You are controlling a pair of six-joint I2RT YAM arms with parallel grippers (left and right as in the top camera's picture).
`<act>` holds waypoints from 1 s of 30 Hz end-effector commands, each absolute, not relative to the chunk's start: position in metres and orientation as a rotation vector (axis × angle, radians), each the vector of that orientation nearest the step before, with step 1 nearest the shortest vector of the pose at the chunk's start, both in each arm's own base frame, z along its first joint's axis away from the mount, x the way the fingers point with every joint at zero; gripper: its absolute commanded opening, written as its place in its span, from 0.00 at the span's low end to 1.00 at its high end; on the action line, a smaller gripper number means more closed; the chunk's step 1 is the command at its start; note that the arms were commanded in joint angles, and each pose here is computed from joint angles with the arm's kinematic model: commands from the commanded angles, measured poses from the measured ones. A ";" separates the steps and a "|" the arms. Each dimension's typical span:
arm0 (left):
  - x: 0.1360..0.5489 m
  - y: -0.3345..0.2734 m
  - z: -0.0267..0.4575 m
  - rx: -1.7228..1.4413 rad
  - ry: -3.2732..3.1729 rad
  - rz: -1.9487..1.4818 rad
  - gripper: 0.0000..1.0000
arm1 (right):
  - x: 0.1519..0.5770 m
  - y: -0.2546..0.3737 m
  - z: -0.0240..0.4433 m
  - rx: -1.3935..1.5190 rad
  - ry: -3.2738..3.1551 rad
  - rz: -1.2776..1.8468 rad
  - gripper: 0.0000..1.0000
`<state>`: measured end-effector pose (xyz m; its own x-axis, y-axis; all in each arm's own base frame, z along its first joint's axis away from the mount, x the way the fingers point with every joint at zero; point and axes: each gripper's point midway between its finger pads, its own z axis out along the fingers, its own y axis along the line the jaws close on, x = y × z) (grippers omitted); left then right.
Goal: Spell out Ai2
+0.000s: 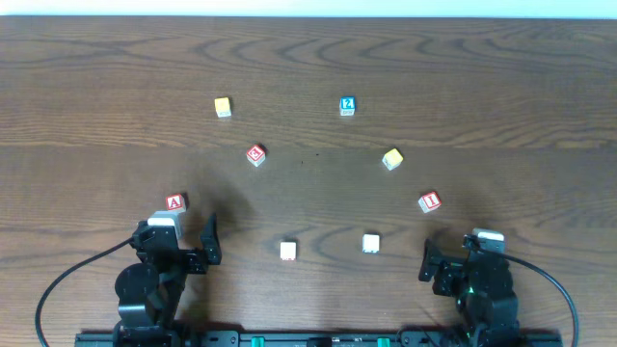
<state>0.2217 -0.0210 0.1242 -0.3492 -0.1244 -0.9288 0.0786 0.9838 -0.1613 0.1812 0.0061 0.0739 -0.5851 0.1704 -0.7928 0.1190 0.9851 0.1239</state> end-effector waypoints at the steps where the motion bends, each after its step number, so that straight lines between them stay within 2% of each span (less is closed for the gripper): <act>1: 0.222 -0.019 0.115 -0.046 1.932 -0.205 0.95 | 0.181 0.005 0.070 0.227 2.204 0.079 0.99; 17: 0.222 -0.019 0.115 -0.046 1.932 -0.205 0.95 | 0.187 0.007 0.078 0.247 2.162 0.104 0.99; 20: 0.222 -0.019 0.115 -0.046 1.932 -0.205 0.95 | 0.200 0.016 0.099 0.402 2.045 0.277 0.99; 25: 0.222 -0.019 0.115 -0.046 1.932 -0.205 0.95 | 0.199 0.069 0.119 0.538 2.009 0.803 0.99; 30: 0.222 -0.019 0.115 -0.046 1.932 -0.205 0.95 | 0.203 0.063 0.123 0.692 1.954 0.858 0.99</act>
<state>0.2217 -0.0210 0.1242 -0.3492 -0.1244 -0.9288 0.0786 0.9838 -0.1613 0.2035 0.0573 0.1212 -0.4708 0.6354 -0.6121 0.0937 0.7258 0.6815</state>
